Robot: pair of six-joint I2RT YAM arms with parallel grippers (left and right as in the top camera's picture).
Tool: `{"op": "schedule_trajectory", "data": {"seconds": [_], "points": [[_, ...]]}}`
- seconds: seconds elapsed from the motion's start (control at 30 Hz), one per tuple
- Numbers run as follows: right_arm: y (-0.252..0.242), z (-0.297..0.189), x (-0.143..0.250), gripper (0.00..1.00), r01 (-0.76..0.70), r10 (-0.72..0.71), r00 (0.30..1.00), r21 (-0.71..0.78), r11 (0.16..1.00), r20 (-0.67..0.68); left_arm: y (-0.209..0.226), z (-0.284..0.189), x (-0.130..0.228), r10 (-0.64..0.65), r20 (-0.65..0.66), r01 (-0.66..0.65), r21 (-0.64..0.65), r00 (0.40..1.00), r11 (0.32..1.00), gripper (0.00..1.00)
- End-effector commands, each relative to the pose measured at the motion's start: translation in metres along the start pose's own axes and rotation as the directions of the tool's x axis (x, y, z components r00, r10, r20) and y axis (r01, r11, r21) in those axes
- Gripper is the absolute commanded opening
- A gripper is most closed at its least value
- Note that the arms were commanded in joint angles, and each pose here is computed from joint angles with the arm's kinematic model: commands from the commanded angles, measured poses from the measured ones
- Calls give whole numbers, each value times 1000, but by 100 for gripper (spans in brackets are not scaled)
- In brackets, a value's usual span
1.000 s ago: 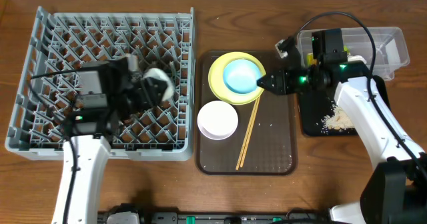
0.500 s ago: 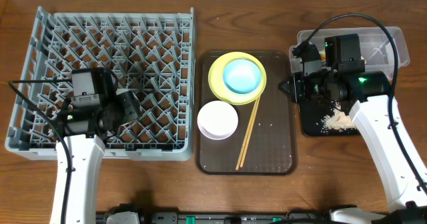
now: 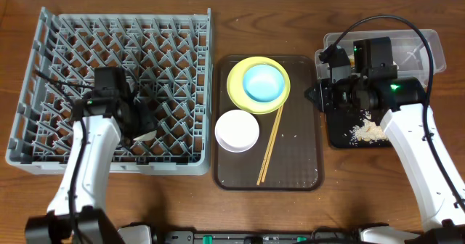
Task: Sort waste into correct bins and load items into the dishwasher rack
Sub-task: 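Lower the white cup into the dish rack with the left gripper and release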
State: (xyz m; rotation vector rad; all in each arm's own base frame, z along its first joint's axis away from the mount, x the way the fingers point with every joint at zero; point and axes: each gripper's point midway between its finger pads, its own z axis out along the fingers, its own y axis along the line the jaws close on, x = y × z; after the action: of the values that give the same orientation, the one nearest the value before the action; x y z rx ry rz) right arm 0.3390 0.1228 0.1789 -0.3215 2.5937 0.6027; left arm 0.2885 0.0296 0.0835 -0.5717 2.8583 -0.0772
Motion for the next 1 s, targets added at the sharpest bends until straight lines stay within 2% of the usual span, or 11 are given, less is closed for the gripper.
{"op": "schedule_trajectory", "data": {"seconds": [0.0, 0.1, 0.27, 0.43, 0.6, 0.73, 0.8, 0.97], "points": [[4, -1, -2, 26, 26, -26, 1000, -4, 1000, 4, 2, 6, -2, 0, -25, 0, -13, 1000, 1000, 48], [4, -1, -2, 31, 26, -26, 1000, -3, 1000, 3, 3, 13, 0, -1, -53, 0, -20, 999, 1000, 64], [4, -1, -1, 41, 25, -25, 1000, -3, 1000, 1, 3, 14, -1, -1, -50, 0, -20, 999, 1000, 84], [4, -1, -1, 43, 25, -25, 1000, -3, 1000, 1, 1, 6, -4, 1, -22, -1, -13, 1000, 1000, 89], [3, -1, -1, 45, 23, -23, 1000, -2, 1000, 1, -3, -20, -16, 4, 75, -5, 14, 997, 1000, 94], [3, -1, 0, 54, 22, -22, 1000, -2, 1000, -2, -12, -54, -23, 6, 182, -20, 72, 983, 997, 95], [3, -1, 0, 61, 22, -22, 1000, -2, 1000, -2, -25, -69, -21, 19, 217, -49, 138, 976, 989, 96], [1, -2, -1, 64, 18, -18, 1000, 1, 1000, 0, -69, -92, -7, 119, 275, -189, 241, 954, 952, 96]]}}
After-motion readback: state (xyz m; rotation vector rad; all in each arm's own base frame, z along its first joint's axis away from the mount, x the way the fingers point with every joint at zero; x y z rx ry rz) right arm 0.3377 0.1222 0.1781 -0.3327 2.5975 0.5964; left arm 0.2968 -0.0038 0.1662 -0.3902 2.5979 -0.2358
